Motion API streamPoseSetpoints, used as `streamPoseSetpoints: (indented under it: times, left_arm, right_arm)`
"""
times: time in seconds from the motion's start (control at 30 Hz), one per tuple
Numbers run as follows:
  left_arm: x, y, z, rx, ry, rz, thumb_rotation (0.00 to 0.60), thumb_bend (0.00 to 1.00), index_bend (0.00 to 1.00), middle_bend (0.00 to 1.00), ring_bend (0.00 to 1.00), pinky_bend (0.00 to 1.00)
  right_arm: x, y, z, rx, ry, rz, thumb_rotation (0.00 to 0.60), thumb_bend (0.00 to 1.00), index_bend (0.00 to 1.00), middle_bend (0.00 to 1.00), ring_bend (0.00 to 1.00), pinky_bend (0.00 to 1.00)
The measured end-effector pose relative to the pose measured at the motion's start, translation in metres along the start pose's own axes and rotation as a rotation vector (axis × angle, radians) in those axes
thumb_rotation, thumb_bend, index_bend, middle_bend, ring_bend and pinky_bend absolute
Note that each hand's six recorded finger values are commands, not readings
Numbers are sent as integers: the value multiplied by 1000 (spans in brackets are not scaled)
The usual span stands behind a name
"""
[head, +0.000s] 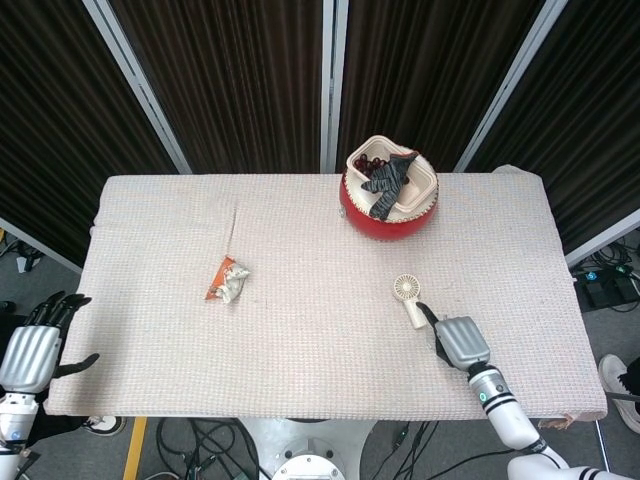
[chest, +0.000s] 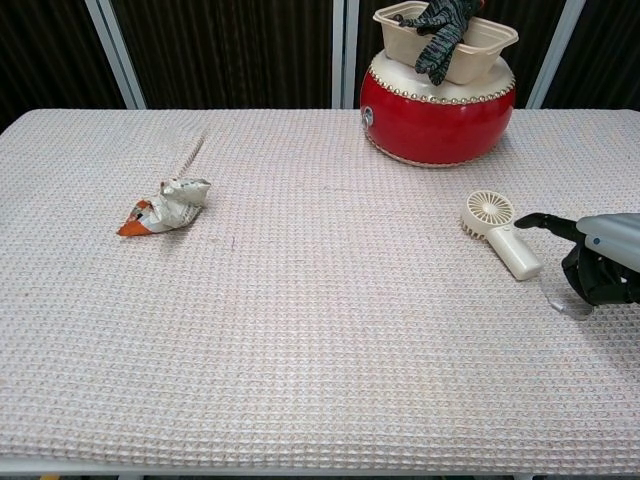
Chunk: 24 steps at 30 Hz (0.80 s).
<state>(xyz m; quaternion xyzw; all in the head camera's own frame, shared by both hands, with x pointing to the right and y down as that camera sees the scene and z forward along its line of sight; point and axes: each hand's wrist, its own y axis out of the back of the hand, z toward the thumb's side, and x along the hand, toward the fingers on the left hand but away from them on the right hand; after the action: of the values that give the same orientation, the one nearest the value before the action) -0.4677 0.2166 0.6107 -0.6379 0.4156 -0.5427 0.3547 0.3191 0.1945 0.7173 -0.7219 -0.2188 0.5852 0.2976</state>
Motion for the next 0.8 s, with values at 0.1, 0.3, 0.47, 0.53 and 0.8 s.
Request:
streamPoseSetpoints:
  times: [0.1, 0.3, 0.47, 0.53, 0.8]
  left_arm:
    - [0, 1, 0, 0, 0, 2, 600, 0, 189, 156, 80, 180]
    - [-1, 1, 0, 2, -2, 1, 600, 0, 188, 156, 80, 180]
    - [-1, 0, 0, 2, -3, -4, 600, 0, 188, 156, 80, 180]
    - [-1, 0, 0, 1, -3, -5, 600, 0, 188, 156, 80, 180]
    - [-1, -1, -1, 0, 0, -9, 600, 0, 188, 156, 80, 180]
  right_arm:
    - [-2, -1, 1, 4, -9, 9, 600, 1000, 0, 821, 676, 574]
    - [-6, -1, 5, 5, -13, 17, 600, 1000, 0, 821, 676, 574]
    - [-7, 1, 5, 2, -17, 13, 600, 1000, 0, 818, 676, 574]
    - [-8, 1, 4, 3, -22, 12, 600, 1000, 0, 817, 677, 574]
    - [-10, -2, 2, 19, -34, 25, 600, 1000, 0, 819, 676, 574]
